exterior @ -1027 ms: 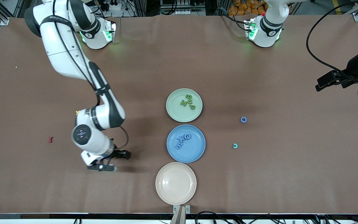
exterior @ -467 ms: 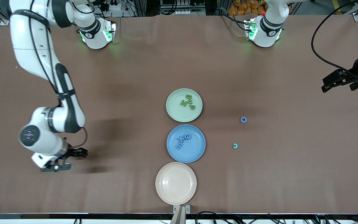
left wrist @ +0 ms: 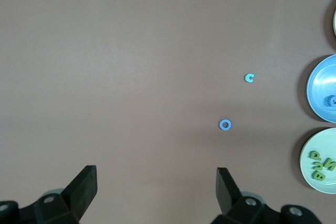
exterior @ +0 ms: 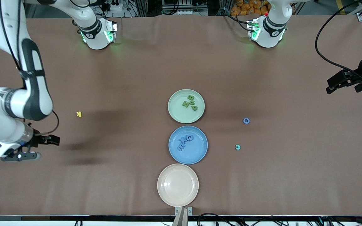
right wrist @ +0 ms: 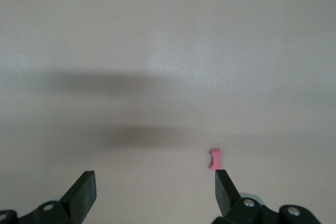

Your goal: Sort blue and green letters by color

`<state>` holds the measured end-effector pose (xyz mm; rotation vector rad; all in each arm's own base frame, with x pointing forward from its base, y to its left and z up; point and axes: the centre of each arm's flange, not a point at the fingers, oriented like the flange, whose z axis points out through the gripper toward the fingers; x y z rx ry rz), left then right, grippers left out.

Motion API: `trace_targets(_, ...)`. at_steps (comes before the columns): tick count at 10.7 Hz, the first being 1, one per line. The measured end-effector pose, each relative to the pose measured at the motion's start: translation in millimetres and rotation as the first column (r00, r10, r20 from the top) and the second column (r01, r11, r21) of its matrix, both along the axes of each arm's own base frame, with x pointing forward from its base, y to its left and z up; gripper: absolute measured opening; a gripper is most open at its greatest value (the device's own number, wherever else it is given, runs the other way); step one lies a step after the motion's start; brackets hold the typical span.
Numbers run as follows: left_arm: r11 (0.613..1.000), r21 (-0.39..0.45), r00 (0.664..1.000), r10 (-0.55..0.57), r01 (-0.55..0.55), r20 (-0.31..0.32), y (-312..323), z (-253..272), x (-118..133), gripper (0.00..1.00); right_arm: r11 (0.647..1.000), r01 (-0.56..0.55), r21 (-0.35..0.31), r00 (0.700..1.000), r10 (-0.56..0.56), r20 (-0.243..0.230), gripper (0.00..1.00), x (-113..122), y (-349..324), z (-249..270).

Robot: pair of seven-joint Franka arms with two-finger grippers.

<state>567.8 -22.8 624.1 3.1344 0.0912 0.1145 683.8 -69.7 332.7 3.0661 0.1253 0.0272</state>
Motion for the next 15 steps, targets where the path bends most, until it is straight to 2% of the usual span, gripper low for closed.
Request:
trace_targets(2,1.000,0.000,1.000,-0.001,0.001,0.001,-0.5,0.1,0.1,1.00,1.000,0.015,0.023,0.999,-0.015,-0.038,1.00,-17.4,-5.4,47.8)
trace_targets(4,1.000,0.000,1.000,-0.001,0.001,0.000,-0.8,-0.6,0.3,1.00,0.996,0.074,0.039,0.996,-0.073,-0.049,1.00,-35.8,-11.2,96.6)
trace_targets(6,1.000,0.000,1.000,-0.002,0.002,-0.002,-1.0,-1.7,0.7,1.00,0.986,0.165,-0.005,0.985,-0.165,-0.049,1.00,-54.7,-8.6,141.4)
trace_targets(8,1.000,-0.001,1.000,-0.002,0.002,-0.003,-1.2,-2.0,0.8,1.00,0.973,0.230,-0.032,0.972,-0.231,-0.039,1.00,-70.1,18.6,176.9)
trace_targets(12,1.000,-0.001,1.000,-0.002,0.002,-0.003,-1.4,-1.9,0.7,1.00,0.960,0.278,-0.023,0.960,-0.278,-0.018,1.00,-96.5,54.0,259.6)
trace_targets(15,1.000,-0.001,1.000,-0.003,0.003,-0.003,-1.5,-2.1,0.8,1.00,0.960,0.279,-0.006,0.960,-0.279,0.033,1.00,-109.5,54.9,305.0)
